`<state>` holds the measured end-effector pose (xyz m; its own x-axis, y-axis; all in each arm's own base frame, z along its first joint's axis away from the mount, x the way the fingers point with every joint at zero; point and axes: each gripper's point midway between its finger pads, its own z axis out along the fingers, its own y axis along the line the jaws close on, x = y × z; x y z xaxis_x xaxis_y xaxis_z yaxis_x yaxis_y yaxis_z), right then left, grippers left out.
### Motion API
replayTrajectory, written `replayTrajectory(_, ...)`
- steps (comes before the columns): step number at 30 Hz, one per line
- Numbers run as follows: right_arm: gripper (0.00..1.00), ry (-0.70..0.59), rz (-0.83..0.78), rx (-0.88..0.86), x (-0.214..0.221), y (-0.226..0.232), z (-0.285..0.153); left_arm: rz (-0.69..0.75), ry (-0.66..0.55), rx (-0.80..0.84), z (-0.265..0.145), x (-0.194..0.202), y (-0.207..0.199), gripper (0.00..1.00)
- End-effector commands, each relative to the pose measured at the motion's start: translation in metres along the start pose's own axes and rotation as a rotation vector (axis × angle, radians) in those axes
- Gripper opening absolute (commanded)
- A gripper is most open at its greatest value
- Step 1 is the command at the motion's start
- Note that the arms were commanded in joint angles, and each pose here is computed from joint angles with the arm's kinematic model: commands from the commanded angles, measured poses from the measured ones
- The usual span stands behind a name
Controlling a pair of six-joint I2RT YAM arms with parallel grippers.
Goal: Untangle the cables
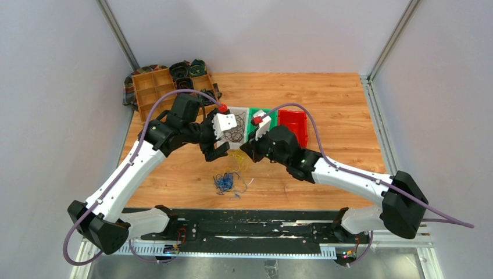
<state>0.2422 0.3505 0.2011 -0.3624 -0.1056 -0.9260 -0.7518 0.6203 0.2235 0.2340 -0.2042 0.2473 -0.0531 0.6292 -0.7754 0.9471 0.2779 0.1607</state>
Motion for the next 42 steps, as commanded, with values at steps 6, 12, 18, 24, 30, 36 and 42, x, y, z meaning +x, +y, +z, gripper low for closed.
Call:
replayTrajectory(6, 0.01, -0.093, -0.031, 0.004, -0.023, 0.03, -0.013, -0.171, -0.153, 0.113, -0.01, -0.04, -0.024, 0.75)
replayTrajectory(12, 0.01, -0.097, -0.01, 0.016, -0.024, 0.029, -0.016, -0.077, -0.131, 0.287, -0.025, -0.028, -0.062, 0.71)
replayTrajectory(18, 0.01, -0.087, 0.015, -0.006, -0.026, 0.035, -0.016, 0.138, -0.162, 0.242, -0.042, -0.034, -0.059, 0.71)
replayTrajectory(24, 0.01, -0.047, 0.046, -0.049, -0.023, 0.045, -0.013, 0.368, -0.127, 0.165, -0.043, -0.025, -0.046, 0.71)
replayTrajectory(30, 0.0, -0.021, 0.085, -0.086, -0.028, 0.053, -0.007, 0.515, -0.134, 0.032, -0.039, -0.023, -0.036, 0.66)
replayTrajectory(36, 0.01, 0.003, 0.122, -0.119, -0.028, 0.058, -0.003, 0.612, -0.208, -0.096, -0.042, -0.033, -0.027, 0.57)
replayTrajectory(42, 0.01, 0.012, 0.155, -0.132, -0.028, 0.058, -0.001, 0.617, -0.202, -0.095, -0.039, -0.031, -0.026, 0.47)
